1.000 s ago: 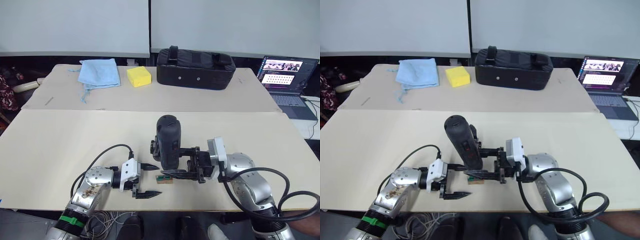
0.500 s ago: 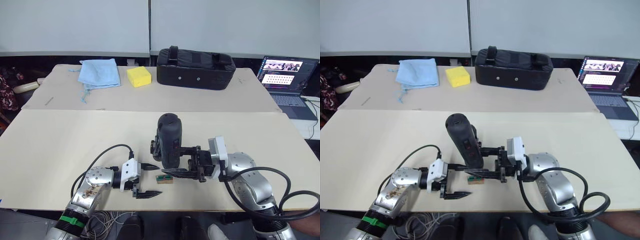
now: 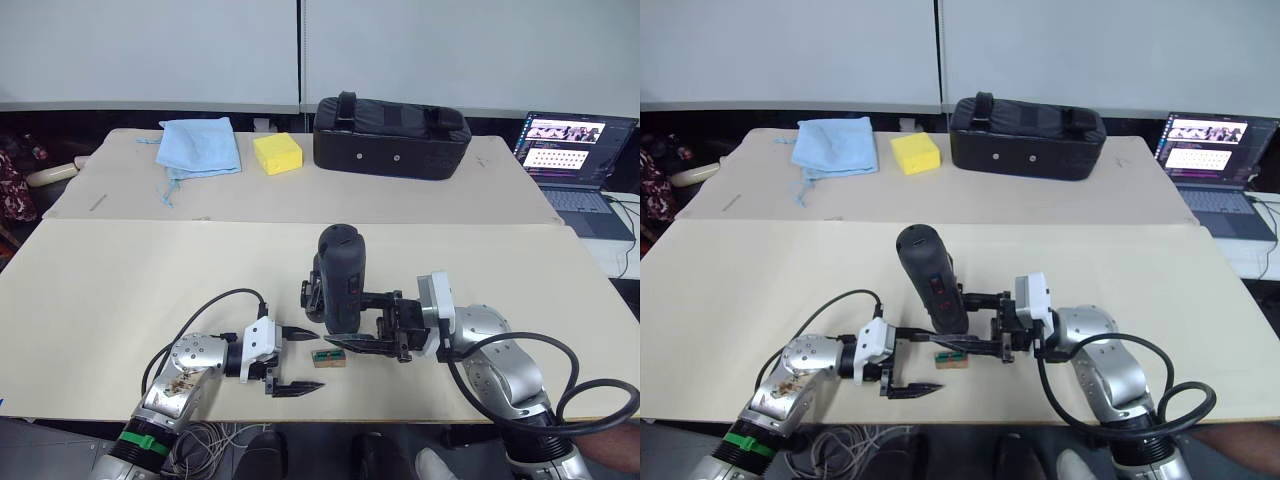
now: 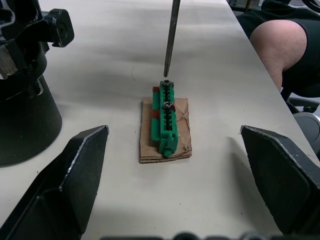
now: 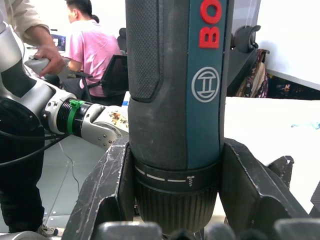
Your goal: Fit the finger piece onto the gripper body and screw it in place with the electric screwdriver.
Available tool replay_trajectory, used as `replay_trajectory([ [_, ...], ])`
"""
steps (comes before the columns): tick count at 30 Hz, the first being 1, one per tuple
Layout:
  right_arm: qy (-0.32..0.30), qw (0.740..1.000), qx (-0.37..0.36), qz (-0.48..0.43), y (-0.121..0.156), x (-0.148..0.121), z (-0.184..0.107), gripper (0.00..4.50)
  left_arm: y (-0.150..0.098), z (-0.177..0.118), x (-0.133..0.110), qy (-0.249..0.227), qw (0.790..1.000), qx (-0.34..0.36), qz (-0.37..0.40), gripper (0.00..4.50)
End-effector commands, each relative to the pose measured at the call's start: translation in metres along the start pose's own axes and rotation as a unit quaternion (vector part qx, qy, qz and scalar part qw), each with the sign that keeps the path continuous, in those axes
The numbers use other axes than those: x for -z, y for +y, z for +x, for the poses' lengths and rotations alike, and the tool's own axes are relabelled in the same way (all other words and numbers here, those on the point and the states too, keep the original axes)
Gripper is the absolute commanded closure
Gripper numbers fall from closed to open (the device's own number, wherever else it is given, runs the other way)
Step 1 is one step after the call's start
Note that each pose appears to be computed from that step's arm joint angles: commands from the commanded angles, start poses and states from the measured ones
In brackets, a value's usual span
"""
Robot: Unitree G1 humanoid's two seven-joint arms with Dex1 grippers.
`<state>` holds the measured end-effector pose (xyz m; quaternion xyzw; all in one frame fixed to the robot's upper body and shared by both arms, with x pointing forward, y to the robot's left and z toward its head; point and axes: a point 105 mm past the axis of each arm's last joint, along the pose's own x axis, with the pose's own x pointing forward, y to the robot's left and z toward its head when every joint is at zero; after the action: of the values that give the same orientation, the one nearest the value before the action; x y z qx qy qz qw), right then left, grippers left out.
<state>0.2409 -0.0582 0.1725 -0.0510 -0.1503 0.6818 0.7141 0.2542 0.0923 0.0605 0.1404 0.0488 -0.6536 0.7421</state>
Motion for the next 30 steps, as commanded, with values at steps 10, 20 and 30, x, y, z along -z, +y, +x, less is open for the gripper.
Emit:
replay_trajectory([
  [10, -0.025, 0.999, -0.011, -0.035, 0.0023, -0.0153, 0.0034, 2.6, -0.0072, 0.0028, 0.0096, 0.013, 1.0, 0.008, -0.021, 0.0],
  [20, -0.021, 0.999, -0.013, -0.036, 0.0018, -0.0144, 0.0036, 2.6, -0.0063, 0.0015, 0.0107, 0.015, 1.0, 0.006, -0.021, 0.0],
  [30, -0.018, 0.999, -0.011, -0.033, 0.0013, -0.0112, 0.0047, 2.6, -0.0074, 0.0027, 0.0102, 0.013, 1.0, 0.006, -0.022, 0.0],
])
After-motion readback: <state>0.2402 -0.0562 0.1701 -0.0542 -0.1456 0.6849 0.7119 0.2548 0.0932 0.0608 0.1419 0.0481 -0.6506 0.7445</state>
